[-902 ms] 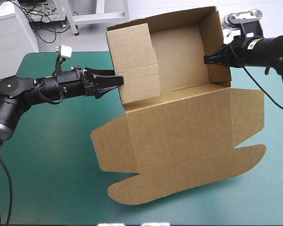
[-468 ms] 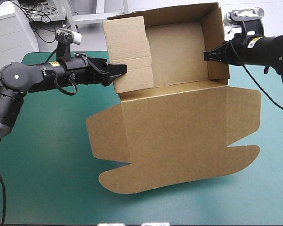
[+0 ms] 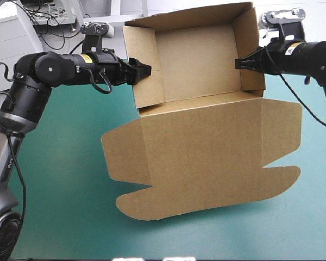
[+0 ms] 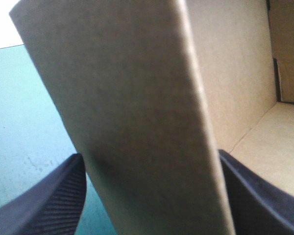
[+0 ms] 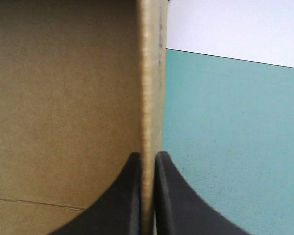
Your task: Fold the box
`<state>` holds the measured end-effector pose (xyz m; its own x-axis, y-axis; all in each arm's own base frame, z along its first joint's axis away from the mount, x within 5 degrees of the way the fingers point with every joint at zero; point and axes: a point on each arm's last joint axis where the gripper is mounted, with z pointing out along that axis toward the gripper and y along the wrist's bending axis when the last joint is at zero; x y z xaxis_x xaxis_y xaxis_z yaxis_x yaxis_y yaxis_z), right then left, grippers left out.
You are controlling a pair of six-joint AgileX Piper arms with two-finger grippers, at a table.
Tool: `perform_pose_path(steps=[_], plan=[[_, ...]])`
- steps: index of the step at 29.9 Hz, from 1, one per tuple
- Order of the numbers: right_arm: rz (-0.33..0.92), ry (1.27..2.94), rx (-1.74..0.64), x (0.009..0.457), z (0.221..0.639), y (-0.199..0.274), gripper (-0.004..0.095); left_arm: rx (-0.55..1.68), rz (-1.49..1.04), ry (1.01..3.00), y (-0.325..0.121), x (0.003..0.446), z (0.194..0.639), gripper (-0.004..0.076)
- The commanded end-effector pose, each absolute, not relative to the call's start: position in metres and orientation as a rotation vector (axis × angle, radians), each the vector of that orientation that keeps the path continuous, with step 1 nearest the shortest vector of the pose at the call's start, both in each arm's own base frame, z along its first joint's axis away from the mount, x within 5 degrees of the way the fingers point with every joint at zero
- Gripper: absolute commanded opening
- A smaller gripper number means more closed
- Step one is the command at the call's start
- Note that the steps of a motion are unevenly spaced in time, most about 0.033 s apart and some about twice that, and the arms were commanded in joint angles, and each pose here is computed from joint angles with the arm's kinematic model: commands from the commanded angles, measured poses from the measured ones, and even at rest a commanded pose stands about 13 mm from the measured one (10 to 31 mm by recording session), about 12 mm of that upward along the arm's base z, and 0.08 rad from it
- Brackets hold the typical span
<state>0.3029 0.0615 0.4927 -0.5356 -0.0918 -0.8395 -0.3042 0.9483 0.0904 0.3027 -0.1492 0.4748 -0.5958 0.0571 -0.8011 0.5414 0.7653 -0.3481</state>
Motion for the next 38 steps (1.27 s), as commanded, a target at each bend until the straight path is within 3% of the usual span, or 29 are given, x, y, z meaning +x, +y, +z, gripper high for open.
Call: perform_pose_path(steps=[1, 8, 13, 15, 20, 24, 31, 38], plan=[[0.348, 2.007, -0.237, 0.291, 0.516, 0.064, -0.0015, 0.393, -0.741, 2.039, -0.146, 0.295, 0.503, 0.0494], [0.279, 2.017, -0.258, 0.300, 0.505, 0.098, -0.0016, 0.373, -0.570, 2.144, -0.148, 0.304, 0.496, 0.0494], [0.374, 2.014, -0.263, 0.307, 0.499, 0.115, -0.0016, 0.244, -0.501, 2.201, -0.142, 0.311, 0.490, 0.0449], [0.387, 2.021, -0.260, 0.310, 0.496, 0.117, -0.0016, 0.222, -0.487, 2.199, -0.141, 0.312, 0.490, 0.0386], [0.364, 2.043, -0.260, 0.317, 0.489, 0.119, -0.0017, 0.219, -0.486, 2.199, -0.141, 0.312, 0.490, 0.0127], [0.360, 2.070, -0.263, 0.322, 0.483, 0.120, -0.0017, 0.227, -0.482, 2.197, -0.141, 0.313, 0.490, -0.0032], [0.327, 2.222, -0.305, 0.337, 0.454, 0.126, -0.0018, 0.237, -0.460, 2.259, -0.146, 0.326, 0.474, -0.0030], [0.293, 2.395, -0.340, 0.360, 0.414, 0.135, -0.0018, 0.286, -0.411, 2.421, -0.159, 0.354, 0.430, -0.0030]])
